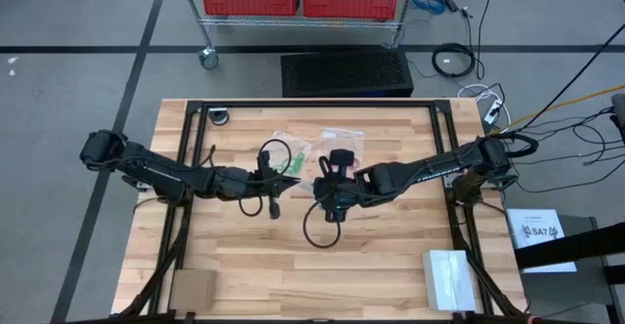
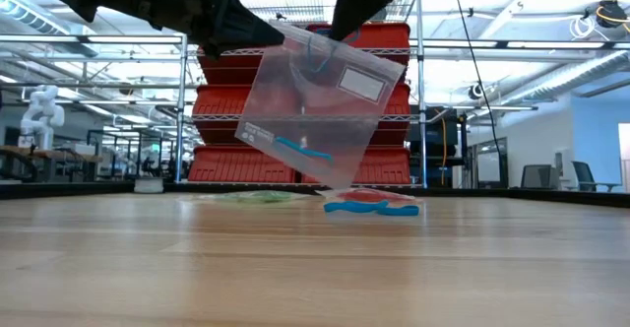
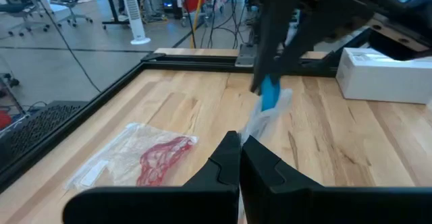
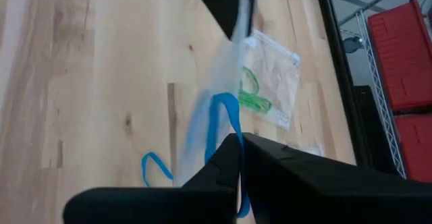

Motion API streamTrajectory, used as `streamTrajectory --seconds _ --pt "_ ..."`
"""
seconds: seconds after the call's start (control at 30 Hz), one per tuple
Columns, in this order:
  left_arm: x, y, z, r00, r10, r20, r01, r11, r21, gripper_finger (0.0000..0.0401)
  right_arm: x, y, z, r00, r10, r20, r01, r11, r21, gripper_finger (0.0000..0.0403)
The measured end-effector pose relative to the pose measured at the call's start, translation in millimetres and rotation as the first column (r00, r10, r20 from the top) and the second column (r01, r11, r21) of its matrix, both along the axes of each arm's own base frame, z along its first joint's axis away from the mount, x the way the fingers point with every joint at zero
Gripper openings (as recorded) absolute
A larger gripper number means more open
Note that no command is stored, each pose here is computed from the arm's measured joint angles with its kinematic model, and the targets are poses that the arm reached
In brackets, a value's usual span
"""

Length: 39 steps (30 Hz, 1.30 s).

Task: Sort rubber bands
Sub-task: Put the right blue rubber band into the bottom transparent zip bag

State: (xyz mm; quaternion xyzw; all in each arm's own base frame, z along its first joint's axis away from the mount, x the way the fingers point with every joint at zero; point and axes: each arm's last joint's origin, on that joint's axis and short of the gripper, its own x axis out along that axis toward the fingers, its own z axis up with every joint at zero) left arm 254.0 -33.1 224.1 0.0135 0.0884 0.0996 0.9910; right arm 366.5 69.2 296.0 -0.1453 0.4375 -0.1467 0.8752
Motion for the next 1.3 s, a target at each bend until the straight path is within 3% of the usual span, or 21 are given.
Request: streamTrajectory --seconds 0.37,0.87,1.07,1.3 --pt "0.2 2.2 -0.2 1.000 0.019 0.003 -0.019 1.000 -0.023 0.0001 -1.2 15.3 -2.2 0.999 0.018 0.036 -0.017 0.999 -0.032 0.0000" --pt "0.2 2.5 -0.4 1.000 0.023 0.005 -0.023 0.999 -0.040 0.0001 2.1 5.2 -2.7 0.999 -0.013 0.041 0.014 0.999 -0.029 0.0000" --pt "0.2 2.5 -0.3 1.000 0.023 0.005 -0.023 0.999 -0.040 0.0001 4.2 -1.8 -3.5 1.000 0.007 0.027 -0.008 0.999 0.037 0.0000" --pt "0.2 2.5 -0.3 1.000 0.023 0.005 -0.022 0.999 -0.041 0.0001 5.3 -3.7 -3.9 1.000 0.015 0.026 -0.016 0.998 0.058 0.0043"
